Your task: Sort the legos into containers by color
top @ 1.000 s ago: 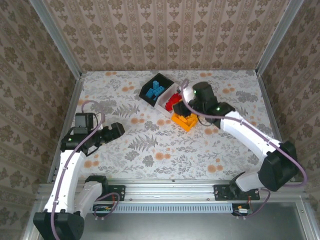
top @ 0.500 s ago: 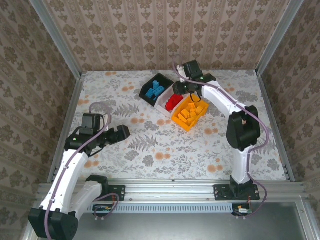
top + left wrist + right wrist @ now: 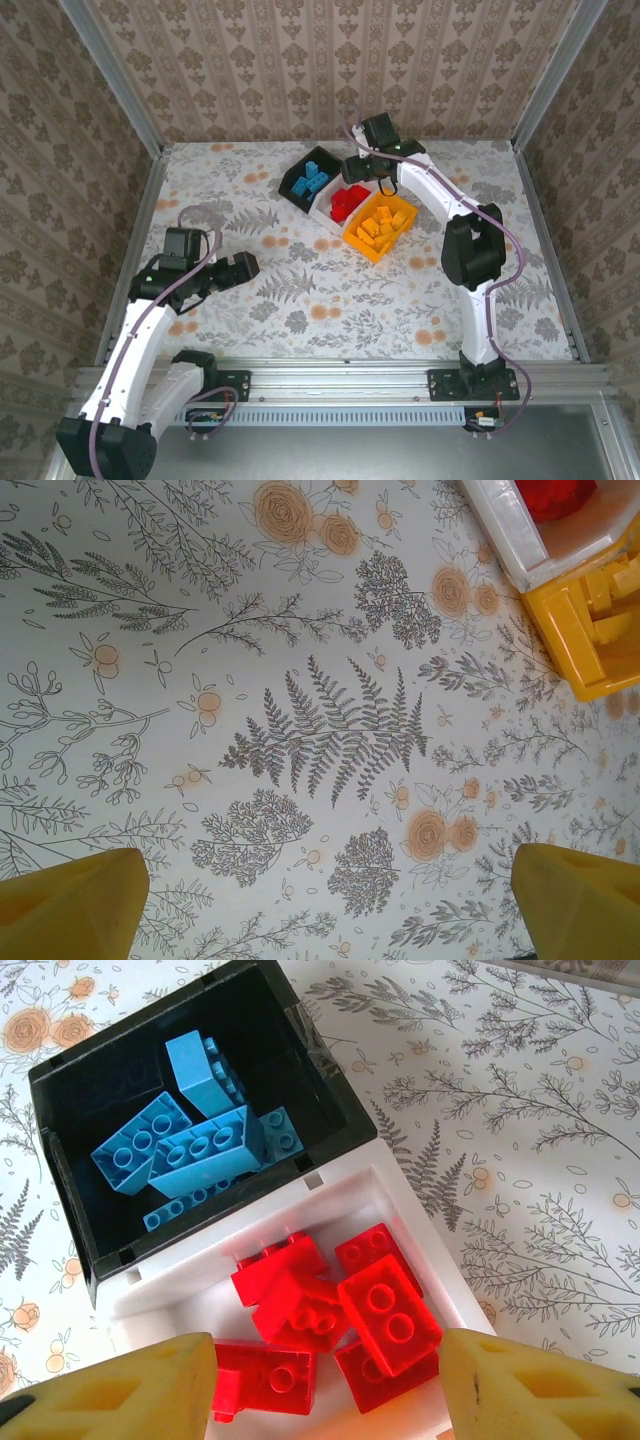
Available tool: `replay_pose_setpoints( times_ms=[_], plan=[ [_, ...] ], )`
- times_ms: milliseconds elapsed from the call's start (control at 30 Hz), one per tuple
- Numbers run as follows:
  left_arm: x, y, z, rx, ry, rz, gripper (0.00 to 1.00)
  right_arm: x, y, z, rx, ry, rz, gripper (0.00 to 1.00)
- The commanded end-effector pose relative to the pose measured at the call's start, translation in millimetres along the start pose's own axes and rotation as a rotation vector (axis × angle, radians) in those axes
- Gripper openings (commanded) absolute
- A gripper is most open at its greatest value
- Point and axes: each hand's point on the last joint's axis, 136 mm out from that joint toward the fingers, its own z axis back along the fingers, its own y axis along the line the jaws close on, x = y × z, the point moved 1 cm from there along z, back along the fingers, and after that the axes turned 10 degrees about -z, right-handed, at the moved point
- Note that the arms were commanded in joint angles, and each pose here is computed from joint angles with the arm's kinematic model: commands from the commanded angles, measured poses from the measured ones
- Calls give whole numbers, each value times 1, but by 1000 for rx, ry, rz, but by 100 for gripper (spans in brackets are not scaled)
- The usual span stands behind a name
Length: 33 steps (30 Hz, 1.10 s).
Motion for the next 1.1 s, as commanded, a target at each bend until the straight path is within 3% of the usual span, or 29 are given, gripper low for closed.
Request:
replay_pose_setpoints(
  times_ms=[0, 267, 333, 400, 700, 900, 1067],
  plan=[
    [-1, 1, 3, 14, 0, -5, 96, 12, 2, 23, 10, -47, -6, 63],
    [15, -1, 11, 26, -56, -10, 97, 30, -1, 82, 105, -186, -41, 75],
    [23, -4, 15, 18, -89, -14, 98, 32, -10, 102, 119, -217, -67, 82],
    [34, -7, 20, 13, -132, -21, 100, 31, -22, 124, 129, -248, -92, 100],
    [96, -8, 58, 89, -385, -65, 100, -1, -84, 201, 37, -393, -158, 100],
    [114, 25, 80, 300, -523, 19, 100, -44, -114, 239, -105, -603, -207, 100],
    [117, 35, 82, 391, -680, -163, 100, -74, -141, 250, -198, -750, -182, 100]
  ],
)
